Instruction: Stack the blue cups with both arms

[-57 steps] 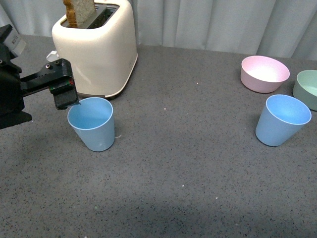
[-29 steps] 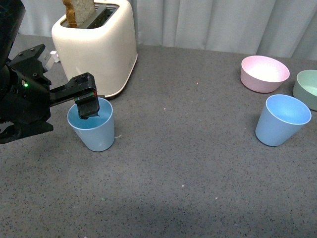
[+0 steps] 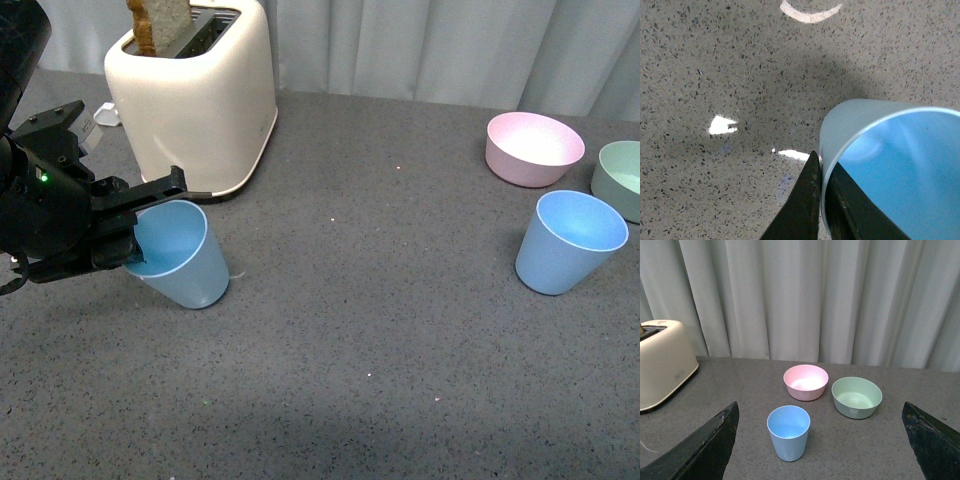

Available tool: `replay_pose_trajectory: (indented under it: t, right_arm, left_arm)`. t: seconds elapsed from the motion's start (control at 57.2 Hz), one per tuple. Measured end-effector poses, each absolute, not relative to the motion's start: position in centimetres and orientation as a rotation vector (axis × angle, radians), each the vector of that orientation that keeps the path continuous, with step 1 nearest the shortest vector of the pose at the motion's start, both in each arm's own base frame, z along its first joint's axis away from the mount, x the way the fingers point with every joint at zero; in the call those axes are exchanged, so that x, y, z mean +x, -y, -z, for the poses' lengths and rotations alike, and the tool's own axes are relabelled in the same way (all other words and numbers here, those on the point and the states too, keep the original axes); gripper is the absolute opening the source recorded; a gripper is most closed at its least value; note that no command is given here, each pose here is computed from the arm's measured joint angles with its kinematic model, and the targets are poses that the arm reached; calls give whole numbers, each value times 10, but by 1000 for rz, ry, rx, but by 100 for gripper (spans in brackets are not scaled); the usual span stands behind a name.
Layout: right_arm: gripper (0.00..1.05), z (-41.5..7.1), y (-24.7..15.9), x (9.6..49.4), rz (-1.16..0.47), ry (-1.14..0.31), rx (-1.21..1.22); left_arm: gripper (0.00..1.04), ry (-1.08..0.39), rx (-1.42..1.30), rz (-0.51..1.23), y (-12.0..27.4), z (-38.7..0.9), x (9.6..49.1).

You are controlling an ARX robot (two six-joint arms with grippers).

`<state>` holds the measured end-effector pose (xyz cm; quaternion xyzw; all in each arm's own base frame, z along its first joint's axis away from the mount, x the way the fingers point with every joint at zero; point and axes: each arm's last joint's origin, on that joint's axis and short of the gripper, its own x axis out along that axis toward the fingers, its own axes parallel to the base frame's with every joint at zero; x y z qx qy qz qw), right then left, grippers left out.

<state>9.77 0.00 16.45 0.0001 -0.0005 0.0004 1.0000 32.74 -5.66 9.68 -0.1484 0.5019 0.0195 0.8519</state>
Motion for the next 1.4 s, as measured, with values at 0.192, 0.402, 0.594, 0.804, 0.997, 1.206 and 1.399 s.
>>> replay_pose_trajectory:
  t: [0.192,0.402,0.594,0.804,0.997,1.206,1.399]
  right_arm:
    - [95,-164,0,98,-1,1,0]
    - [95,-164,0,98,-1,1,0]
    - [95,-164,0,98,0,1,0]
    - [95,-164,0,98,-1,1,0]
    - [95,-164,0,98,-1,1,0]
    - [95,-164,0,98,-1,1,0]
    - [95,-164,0,98,-1,1,0]
  left_arm:
    - [4,-1025,-286,-10,69,-111,328]
    - [4,-993,-242,53,99,-125,335]
    - [4,-1019,-197,131,141,-122,344]
    - [4,-1048,-182,196,178,-114,352]
    - [4,-1058,-170,219,202,-115,359]
    - [4,-1086,-129,200,212,-111,362]
    - [4,-1115,-126,192,214,-111,365]
